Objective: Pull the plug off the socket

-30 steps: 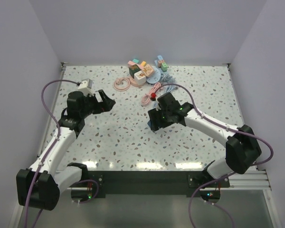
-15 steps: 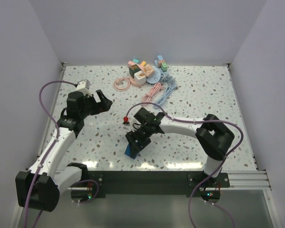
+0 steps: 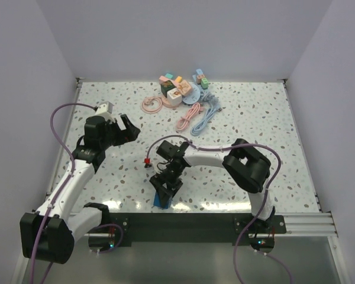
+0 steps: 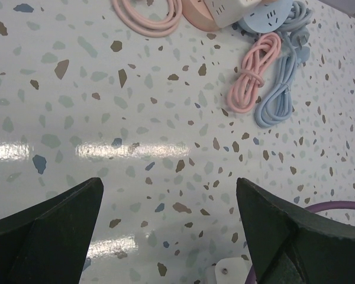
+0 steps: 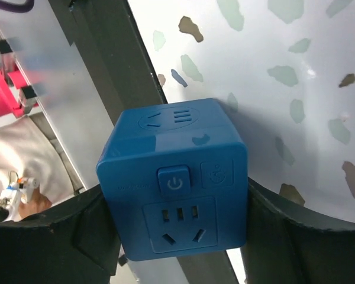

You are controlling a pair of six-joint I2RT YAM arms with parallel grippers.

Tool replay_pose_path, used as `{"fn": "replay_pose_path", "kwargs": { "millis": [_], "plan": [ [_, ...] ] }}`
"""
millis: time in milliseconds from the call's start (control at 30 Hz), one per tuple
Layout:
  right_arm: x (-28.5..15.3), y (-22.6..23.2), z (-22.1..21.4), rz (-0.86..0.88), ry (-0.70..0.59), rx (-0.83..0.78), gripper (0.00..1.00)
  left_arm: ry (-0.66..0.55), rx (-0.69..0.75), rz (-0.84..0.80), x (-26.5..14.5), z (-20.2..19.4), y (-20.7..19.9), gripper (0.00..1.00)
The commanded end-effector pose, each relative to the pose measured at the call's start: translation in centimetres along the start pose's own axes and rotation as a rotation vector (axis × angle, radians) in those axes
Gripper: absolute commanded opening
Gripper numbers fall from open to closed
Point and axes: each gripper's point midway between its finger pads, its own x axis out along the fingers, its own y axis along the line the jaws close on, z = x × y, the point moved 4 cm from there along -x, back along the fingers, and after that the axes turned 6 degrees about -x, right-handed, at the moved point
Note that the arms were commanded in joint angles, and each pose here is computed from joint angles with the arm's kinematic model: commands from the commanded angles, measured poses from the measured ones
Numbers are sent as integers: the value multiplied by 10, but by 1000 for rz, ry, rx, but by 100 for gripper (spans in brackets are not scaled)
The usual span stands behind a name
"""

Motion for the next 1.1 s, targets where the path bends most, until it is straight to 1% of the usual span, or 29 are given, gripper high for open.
{"fn": "replay_pose_path", "kwargs": {
  "millis": [0, 67, 167, 267, 300, 333, 400, 433, 467, 500, 567, 600, 633, 667, 700, 733, 767, 800, 833, 867, 900, 933, 1000, 1067],
  "plan": [
    [-15, 4, 14, -72, -11, -39, 83, -23, -5, -8, -3, 2, -2, 100],
    [-21, 4, 17, -123, -23, -31, 99, -24, -6, -11, -3, 3, -3, 100],
    [-35, 2, 28, -220, -69, -32, 99, -25, -6, -13, -3, 3, -3, 100],
    [-59, 0, 39, -332, -127, -22, 99, -24, -6, -14, -4, 2, -3, 100],
    [-75, -2, 48, -378, -173, -15, 99, -25, -5, -10, -5, 3, -2, 100],
    [-89, -6, 49, -430, -191, 5, 99, -29, -3, -10, -6, 3, -3, 100],
    [-136, -14, 61, -548, -295, 32, 99, -32, 1, -10, -7, 5, -4, 100],
    [-152, -18, 63, -585, -324, 49, 99, -35, 3, -12, -8, 6, -4, 100],
    [-179, -31, 61, -680, -347, 72, 99, -37, 7, -11, -8, 7, -5, 100],
    [-199, -32, 70, -742, -390, 56, 99, -36, 9, -9, -8, 7, -4, 100],
    [-226, -43, 78, -872, -409, 29, 99, -39, 10, -7, -7, 8, -4, 100],
    [-248, -55, 93, -962, -435, 31, 99, -41, 11, -10, -6, 9, -5, 100],
    [-260, -64, 100, -1015, -440, 38, 99, -37, 9, -11, -5, 9, -5, 100],
    [-272, -72, 107, -1068, -464, 71, 99, -33, 9, -11, -4, 10, -6, 100],
    [-293, -92, 121, -1197, -488, 106, 99, -29, 8, -15, -3, 10, -7, 100],
    [-303, -99, 128, -1265, -503, 104, 99, -28, 7, -16, -2, 10, -7, 100],
    [-313, -106, 144, -1328, -554, 79, 99, -30, 4, -19, -2, 11, -8, 100],
    [-328, -109, 157, -1403, -579, 41, 99, -25, 4, -20, -2, 11, -8, 100],
    [-334, -126, 172, -1484, -623, 34, 99, -25, 5, -18, -3, 10, -8, 100],
    [-344, -131, 178, -1558, -625, 5, 99, -26, 7, -17, -4, 11, -8, 100],
    [-355, -134, 187, -1610, -666, 2, 99, -28, 4, -6, -6, 10, -6, 100],
    [-357, -147, 197, -1656, -695, 7, 99, -26, 4, 0, -6, 9, -5, 100],
    [-376, -153, 209, -1696, -779, 24, 99, -21, 1, 8, -9, 5, -3, 100],
    [-377, -170, 221, -1727, -830, 22, 99, -13, -4, 17, -10, 0, 1, 100]
  ]
}}
